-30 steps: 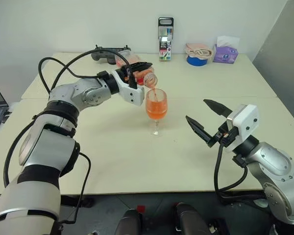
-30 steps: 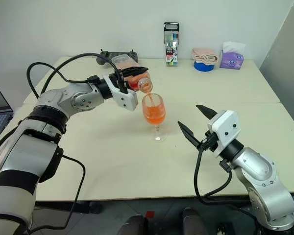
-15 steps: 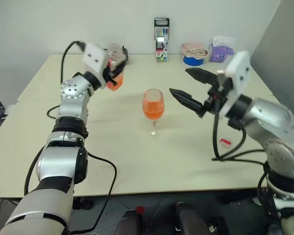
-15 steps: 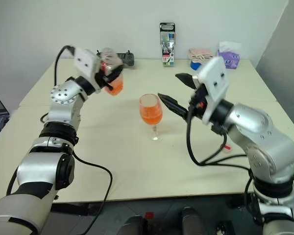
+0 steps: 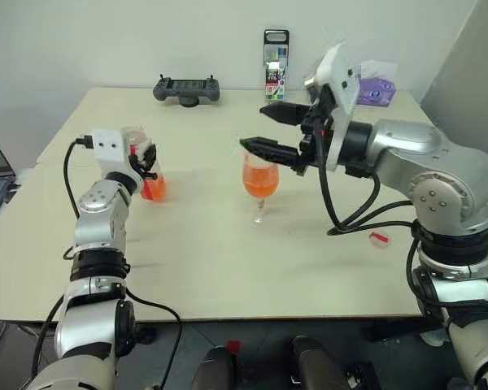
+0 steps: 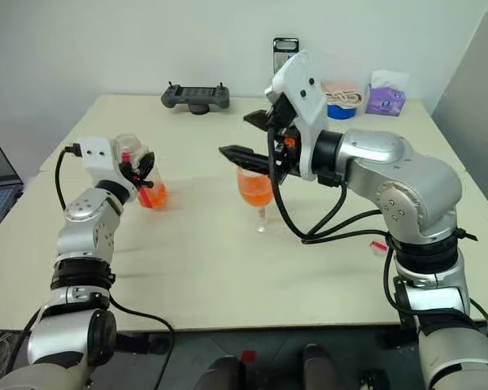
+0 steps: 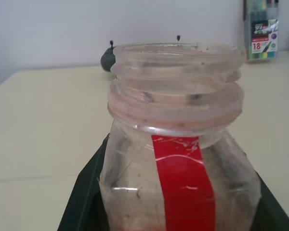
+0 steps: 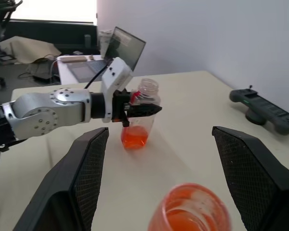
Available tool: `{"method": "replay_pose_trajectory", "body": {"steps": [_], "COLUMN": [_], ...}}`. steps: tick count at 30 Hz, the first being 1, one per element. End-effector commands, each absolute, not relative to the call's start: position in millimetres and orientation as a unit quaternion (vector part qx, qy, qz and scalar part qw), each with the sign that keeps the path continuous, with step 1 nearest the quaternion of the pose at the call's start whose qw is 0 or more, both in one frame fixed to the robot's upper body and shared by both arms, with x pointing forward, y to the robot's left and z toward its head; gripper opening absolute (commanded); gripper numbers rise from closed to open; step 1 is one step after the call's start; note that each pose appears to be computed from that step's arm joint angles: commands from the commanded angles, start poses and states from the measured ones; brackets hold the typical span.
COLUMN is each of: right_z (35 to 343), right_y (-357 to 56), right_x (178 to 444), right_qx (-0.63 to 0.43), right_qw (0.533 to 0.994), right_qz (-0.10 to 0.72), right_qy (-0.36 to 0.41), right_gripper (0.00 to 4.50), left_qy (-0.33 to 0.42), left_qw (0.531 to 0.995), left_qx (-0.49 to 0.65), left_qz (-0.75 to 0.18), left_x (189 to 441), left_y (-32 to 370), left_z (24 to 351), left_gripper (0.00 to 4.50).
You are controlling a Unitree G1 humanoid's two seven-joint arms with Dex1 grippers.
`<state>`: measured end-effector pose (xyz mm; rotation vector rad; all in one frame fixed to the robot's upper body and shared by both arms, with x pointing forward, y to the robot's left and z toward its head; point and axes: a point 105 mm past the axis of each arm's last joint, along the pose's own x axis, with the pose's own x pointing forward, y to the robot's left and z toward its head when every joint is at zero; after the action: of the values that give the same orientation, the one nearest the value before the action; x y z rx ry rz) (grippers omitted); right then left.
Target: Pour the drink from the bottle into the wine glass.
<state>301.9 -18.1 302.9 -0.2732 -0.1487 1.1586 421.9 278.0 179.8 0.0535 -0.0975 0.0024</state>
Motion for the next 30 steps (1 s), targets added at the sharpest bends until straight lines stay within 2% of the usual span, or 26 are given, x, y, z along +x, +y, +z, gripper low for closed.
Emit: {"method": "replay_pose_trajectory", "body": {"steps": [1, 7, 14, 16, 30], "right_z": [318, 314, 312, 312, 311], "right_y": [-14, -11, -13, -15, -26], "right_x": [295, 293, 296, 297, 304], "right_qx": [-0.144, -0.153, -0.158, -0.157, -0.156], "right_qw": [0.812, 0.803, 0.806, 0.808, 0.82], "right_qz": [0.555, 0.566, 0.561, 0.558, 0.541], "right_qy": [-0.106, -0.103, -0.101, -0.101, -0.101], "right_gripper": [3.68, 3.68, 3.68, 3.68, 3.68], "left_qy": [-0.093, -0.086, -0.075, -0.074, -0.063], "left_qw": [0.995, 0.996, 0.996, 0.996, 0.998], "left_qx": [0.035, 0.028, 0.037, 0.042, 0.024], "left_qz": [0.004, 0.018, 0.018, 0.014, 0.019], "left_x": [417, 410, 406, 405, 388], "left_y": [279, 285, 283, 281, 272], "left_z": [202, 192, 184, 184, 174], "left_gripper": [1.71, 1.71, 4.03, 4.47, 4.47]}}
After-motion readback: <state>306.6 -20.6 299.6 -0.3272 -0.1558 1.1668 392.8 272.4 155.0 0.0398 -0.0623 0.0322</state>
